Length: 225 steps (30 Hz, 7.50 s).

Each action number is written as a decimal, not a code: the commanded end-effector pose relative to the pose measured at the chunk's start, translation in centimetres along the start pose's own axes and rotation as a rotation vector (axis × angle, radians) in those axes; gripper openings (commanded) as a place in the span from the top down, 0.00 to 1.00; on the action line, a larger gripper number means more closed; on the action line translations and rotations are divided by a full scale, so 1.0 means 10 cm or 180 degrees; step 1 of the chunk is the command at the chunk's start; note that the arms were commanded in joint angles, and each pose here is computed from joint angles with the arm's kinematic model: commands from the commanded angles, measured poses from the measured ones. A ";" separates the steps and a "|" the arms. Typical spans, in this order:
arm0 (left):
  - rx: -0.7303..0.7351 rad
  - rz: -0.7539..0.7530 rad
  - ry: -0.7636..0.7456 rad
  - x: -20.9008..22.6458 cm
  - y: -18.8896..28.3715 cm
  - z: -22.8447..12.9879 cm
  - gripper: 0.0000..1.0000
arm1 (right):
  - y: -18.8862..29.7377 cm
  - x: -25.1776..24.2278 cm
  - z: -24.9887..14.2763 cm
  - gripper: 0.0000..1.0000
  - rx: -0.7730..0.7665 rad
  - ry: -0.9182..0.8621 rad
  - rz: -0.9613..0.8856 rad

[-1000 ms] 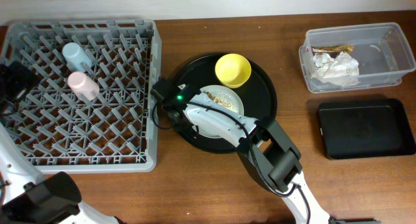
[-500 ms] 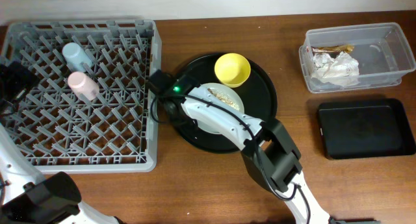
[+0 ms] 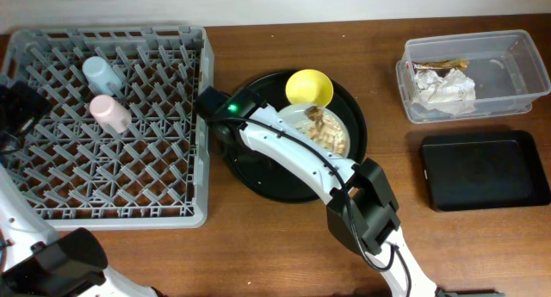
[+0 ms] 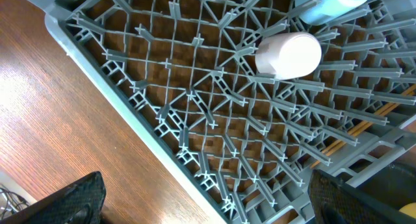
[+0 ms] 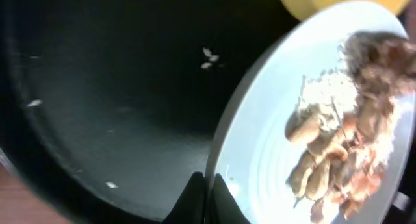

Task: Sort waste into correct bins and load items into the dishwasher rack
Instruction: 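Grasp the white plate's rim with the right gripper and lift it, then tilt the plate over the black tray to dump the food scraps, then lower the empty white plate back onto the food tray and release, then withdraw the right gripper to the upper right, then reach the left gripper to the white plate and grasp it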

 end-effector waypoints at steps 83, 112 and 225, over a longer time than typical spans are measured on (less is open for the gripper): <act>-0.0078 -0.0002 0.0041 0.03 0.09 -0.01 0.01 | -0.24 -4.53 0.05 0.96 0.0852 -0.3564 0.3366; -0.0078 -0.0003 0.0039 0.03 0.09 -0.01 0.01 | 0.31 -4.68 0.19 0.96 0.0150 -0.3538 0.4083; -0.0283 -0.0941 -0.3895 -4.43 -0.71 -3.17 0.99 | 0.05 -4.61 0.77 0.02 0.0148 -0.3256 0.0607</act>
Point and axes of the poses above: each gripper's point midway between its finger pads, its own y axis back along the fingers, its own x axis along the line the jaws close on, z = x × y, the point moved 1 cm from there along y, back along the fingers, and after that the axes turned 15 degrees about -y, right-handed, at the moved point
